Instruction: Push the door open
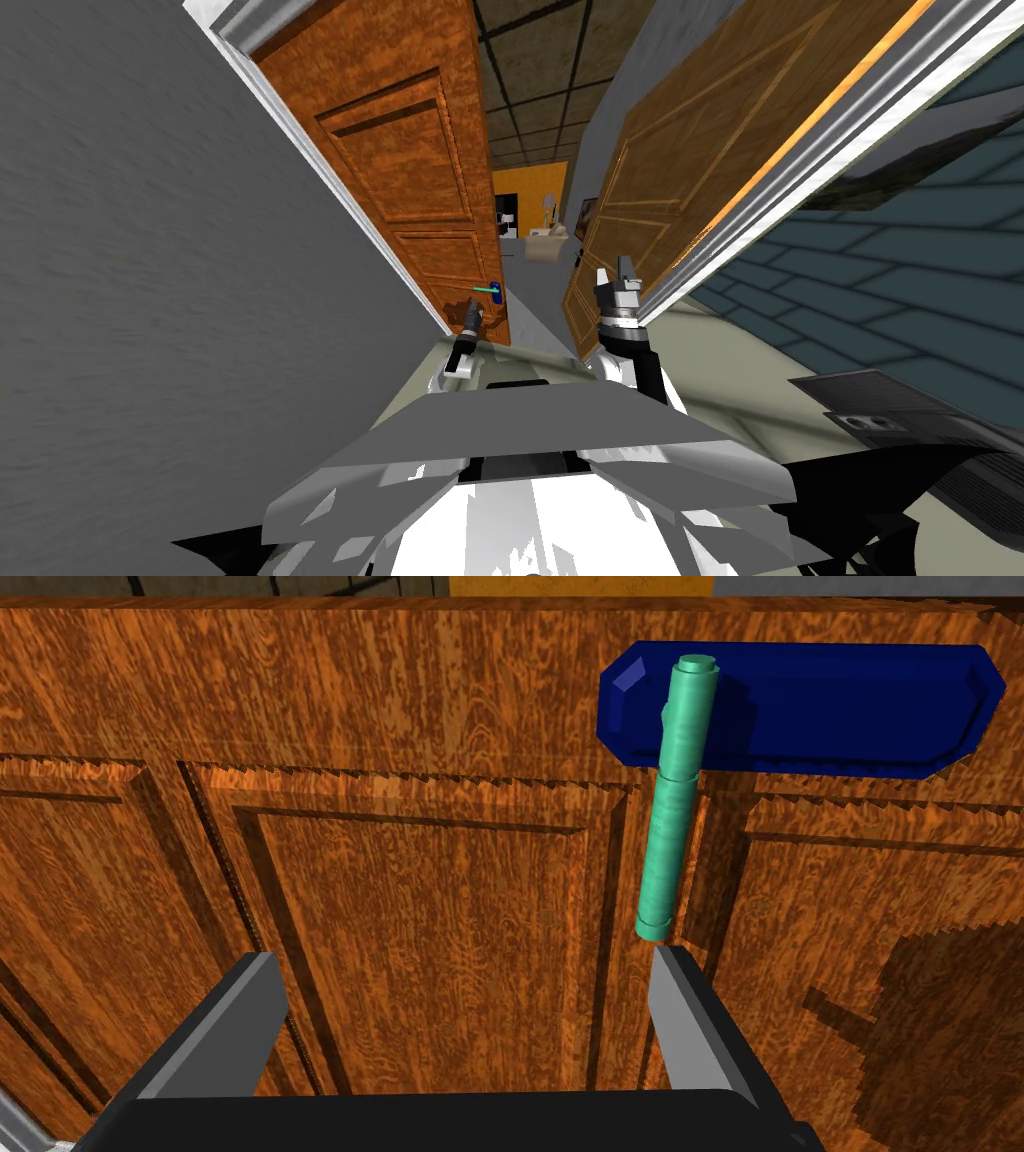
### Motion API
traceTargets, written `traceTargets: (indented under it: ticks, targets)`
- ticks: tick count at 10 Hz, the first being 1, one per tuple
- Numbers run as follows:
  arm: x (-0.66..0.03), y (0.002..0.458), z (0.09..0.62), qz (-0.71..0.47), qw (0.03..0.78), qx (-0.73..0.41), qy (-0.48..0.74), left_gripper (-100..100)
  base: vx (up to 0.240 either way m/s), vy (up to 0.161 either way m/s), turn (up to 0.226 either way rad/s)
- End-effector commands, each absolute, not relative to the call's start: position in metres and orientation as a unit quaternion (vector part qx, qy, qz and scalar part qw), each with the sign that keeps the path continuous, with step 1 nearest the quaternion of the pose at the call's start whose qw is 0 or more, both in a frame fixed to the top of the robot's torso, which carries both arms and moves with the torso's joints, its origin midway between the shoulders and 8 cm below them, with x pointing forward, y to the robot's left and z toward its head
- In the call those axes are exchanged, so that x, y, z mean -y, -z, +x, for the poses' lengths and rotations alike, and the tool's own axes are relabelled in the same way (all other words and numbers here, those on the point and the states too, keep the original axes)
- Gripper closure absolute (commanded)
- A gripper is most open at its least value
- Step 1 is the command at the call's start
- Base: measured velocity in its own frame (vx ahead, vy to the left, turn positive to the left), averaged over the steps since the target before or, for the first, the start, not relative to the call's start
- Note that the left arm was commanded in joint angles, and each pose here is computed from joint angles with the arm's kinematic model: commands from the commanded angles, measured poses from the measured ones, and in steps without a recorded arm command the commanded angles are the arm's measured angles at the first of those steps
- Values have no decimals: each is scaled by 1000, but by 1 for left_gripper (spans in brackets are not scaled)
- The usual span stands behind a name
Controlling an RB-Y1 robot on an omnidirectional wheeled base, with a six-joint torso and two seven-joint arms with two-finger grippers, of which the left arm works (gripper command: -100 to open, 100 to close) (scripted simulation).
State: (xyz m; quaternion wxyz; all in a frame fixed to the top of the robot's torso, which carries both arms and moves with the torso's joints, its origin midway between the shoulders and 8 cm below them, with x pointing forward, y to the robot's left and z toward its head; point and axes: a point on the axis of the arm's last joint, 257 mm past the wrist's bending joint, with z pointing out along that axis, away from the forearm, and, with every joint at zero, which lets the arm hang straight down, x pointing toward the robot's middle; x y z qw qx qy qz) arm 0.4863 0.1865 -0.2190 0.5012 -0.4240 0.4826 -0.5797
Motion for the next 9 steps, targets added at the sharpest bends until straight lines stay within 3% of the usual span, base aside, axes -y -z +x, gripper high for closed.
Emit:
traceTargets:
  ticks: [1, 9]
  targets:
    - [-180, 232, 490, -428, 491, -494, 575, -100, 79, 88, -68]
    - [-154, 288, 503, -444, 448, -546, 552, -100, 64, 119, -66]
